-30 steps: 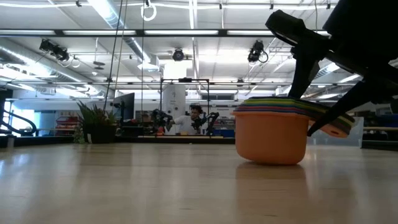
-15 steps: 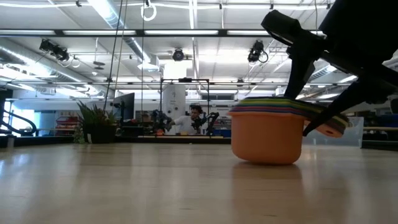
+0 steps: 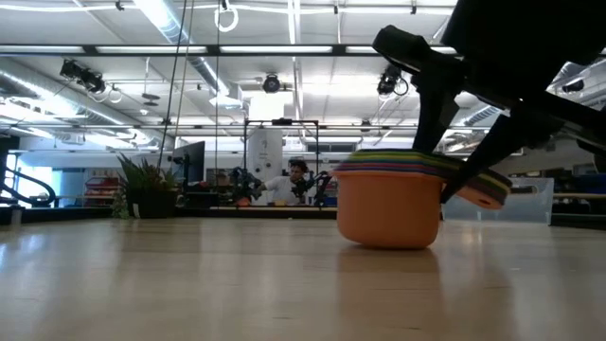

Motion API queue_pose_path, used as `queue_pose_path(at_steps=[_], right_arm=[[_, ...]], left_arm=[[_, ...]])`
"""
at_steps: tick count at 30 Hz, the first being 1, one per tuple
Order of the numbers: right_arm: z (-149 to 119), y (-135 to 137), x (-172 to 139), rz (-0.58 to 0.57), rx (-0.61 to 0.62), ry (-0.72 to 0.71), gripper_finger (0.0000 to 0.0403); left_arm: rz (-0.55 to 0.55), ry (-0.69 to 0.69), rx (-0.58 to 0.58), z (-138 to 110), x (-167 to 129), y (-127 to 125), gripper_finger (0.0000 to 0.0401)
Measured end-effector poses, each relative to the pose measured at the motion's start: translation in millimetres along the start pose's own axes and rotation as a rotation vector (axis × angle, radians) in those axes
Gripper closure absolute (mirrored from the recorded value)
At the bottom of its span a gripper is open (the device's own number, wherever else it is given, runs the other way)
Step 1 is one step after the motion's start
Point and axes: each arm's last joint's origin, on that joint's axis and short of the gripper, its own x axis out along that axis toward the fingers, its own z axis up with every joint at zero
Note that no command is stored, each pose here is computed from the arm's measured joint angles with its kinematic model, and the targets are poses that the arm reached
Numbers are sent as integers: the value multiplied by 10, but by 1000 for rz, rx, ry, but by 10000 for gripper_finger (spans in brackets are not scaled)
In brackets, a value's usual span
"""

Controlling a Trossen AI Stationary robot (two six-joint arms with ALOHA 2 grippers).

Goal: Nest measuring cups in basket
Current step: Put the stacked measuring cups into the bin

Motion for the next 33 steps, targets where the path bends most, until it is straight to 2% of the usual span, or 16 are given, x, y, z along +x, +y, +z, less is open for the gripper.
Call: queue_pose_path(at_steps=[16, 22, 27, 33], right_arm=[[2, -14, 2, 15, -46, -8, 277], [-14, -37, -33, 32, -40, -23, 277], [-43, -100, -93, 90, -13, -71, 277], [-53, -118, -89, 91, -9, -69, 278]], left_arm=[[0, 0, 4, 0, 0, 1, 314], [1, 0, 9, 0, 0, 1, 314], [0, 0, 9, 0, 0, 1, 314], [0, 0, 10, 0, 0, 1, 314]])
